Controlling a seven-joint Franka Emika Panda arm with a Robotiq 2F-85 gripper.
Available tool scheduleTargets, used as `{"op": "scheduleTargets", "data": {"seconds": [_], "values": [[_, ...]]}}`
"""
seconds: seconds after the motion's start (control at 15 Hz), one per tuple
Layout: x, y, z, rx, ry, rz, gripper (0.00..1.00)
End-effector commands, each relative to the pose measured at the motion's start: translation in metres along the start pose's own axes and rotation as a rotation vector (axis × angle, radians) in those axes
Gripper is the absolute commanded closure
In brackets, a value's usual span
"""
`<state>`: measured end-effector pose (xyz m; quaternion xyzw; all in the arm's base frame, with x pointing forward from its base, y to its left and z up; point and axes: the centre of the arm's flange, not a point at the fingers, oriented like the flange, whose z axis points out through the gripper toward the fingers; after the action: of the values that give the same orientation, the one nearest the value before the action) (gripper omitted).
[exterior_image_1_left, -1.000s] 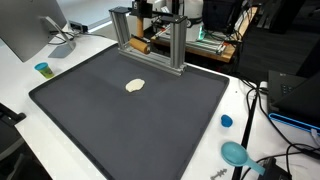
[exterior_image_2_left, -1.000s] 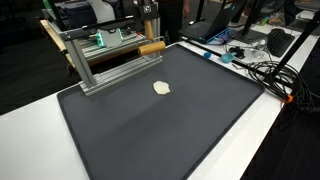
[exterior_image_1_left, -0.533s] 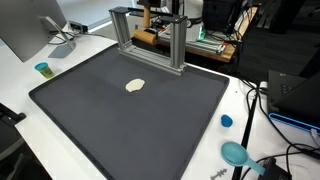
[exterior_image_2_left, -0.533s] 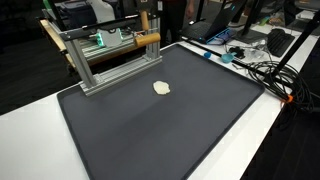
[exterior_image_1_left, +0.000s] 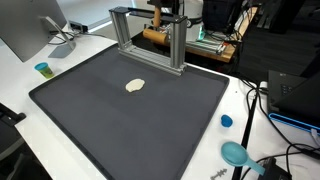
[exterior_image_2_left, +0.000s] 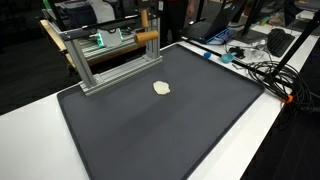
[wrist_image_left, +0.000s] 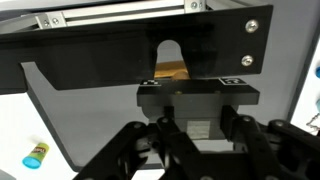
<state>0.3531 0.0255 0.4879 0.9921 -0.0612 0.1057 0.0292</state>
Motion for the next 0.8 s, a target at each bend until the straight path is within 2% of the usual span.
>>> {"op": "scheduleTargets", "data": {"seconds": [0.0,0.27,0.73], "values": [[-0.002,0.009,0.009,0.005,-0.011,0.033,0.79],[-0.008,0.016,0.018,0.022,-0.071,0.014,0.79],[-0.012,0.023,0.026,0.058,-0.126,-0.094,0.79]]}}
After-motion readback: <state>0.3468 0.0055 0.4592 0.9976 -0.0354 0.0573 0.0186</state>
